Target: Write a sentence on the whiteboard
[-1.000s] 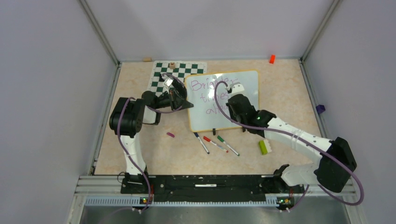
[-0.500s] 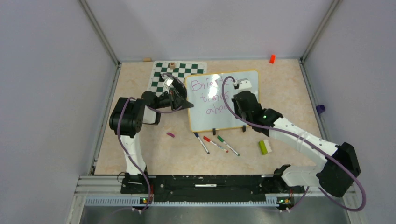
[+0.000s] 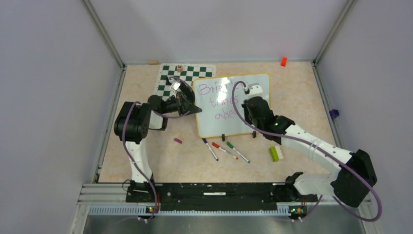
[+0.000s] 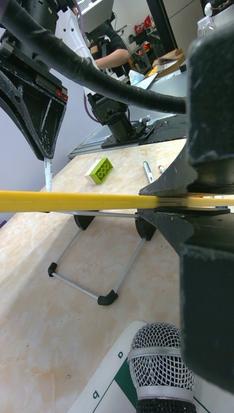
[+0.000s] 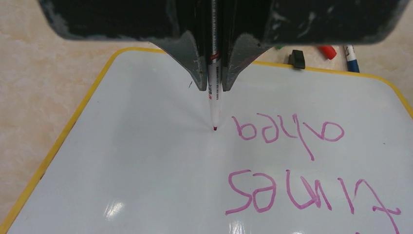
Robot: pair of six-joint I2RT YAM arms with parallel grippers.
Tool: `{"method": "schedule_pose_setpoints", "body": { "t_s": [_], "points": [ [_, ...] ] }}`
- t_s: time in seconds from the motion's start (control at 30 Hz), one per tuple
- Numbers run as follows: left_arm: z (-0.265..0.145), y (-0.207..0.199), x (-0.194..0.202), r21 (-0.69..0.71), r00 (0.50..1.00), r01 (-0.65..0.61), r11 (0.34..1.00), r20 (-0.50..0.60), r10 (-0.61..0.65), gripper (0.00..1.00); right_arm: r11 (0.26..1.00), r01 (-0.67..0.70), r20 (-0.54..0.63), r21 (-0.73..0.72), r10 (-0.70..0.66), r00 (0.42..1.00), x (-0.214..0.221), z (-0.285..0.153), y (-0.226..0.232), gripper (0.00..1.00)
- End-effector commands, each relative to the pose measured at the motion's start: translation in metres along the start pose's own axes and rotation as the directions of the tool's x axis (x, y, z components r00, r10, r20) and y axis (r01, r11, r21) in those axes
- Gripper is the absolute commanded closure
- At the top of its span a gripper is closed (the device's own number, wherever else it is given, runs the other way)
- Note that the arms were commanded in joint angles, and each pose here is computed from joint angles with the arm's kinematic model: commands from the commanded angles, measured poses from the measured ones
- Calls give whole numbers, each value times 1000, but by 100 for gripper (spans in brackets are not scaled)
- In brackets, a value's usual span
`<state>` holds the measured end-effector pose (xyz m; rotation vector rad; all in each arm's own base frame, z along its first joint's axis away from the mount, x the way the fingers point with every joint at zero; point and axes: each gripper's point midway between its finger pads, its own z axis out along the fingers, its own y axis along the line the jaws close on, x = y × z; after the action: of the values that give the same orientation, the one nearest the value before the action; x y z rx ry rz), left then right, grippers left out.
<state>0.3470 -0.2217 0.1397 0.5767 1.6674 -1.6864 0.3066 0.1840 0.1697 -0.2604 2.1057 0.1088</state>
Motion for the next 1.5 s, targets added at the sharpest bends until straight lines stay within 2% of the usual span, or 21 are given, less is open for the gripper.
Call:
{"method": "schedule_pose_setpoints", "body": {
  "t_s": [0.0, 0.5, 0.73, 0.97, 1.17, 1.47],
  "points": [
    [4, -17, -12, 43, 992, -122, 992, 9, 122, 100, 999, -43, 62, -3, 43, 997, -17, -2, -2, 100],
    [4, -17, -11, 44, 993, -122, 992, 8, 122, 100, 999, -31, 61, 38, 28, 998, -21, 8, -4, 100],
    [4, -17, -11, 44, 992, -124, 991, 8, 123, 100, 999, -18, 45, -32, 20, 999, -19, 10, 9, 100],
    [4, -17, -11, 43, 992, -123, 991, 9, 123, 100, 998, -13, -24, -66, 11, 1000, 4, 8, 13, 100],
    [4, -17, -12, 44, 992, -125, 991, 9, 124, 100, 1000, 8, -56, -18, -9, 998, 14, 6, 2, 100],
    [4, -18, -12, 44, 992, -126, 991, 9, 126, 100, 999, 10, -5, 53, -10, 1000, -7, 7, -8, 100]
  ]
}}
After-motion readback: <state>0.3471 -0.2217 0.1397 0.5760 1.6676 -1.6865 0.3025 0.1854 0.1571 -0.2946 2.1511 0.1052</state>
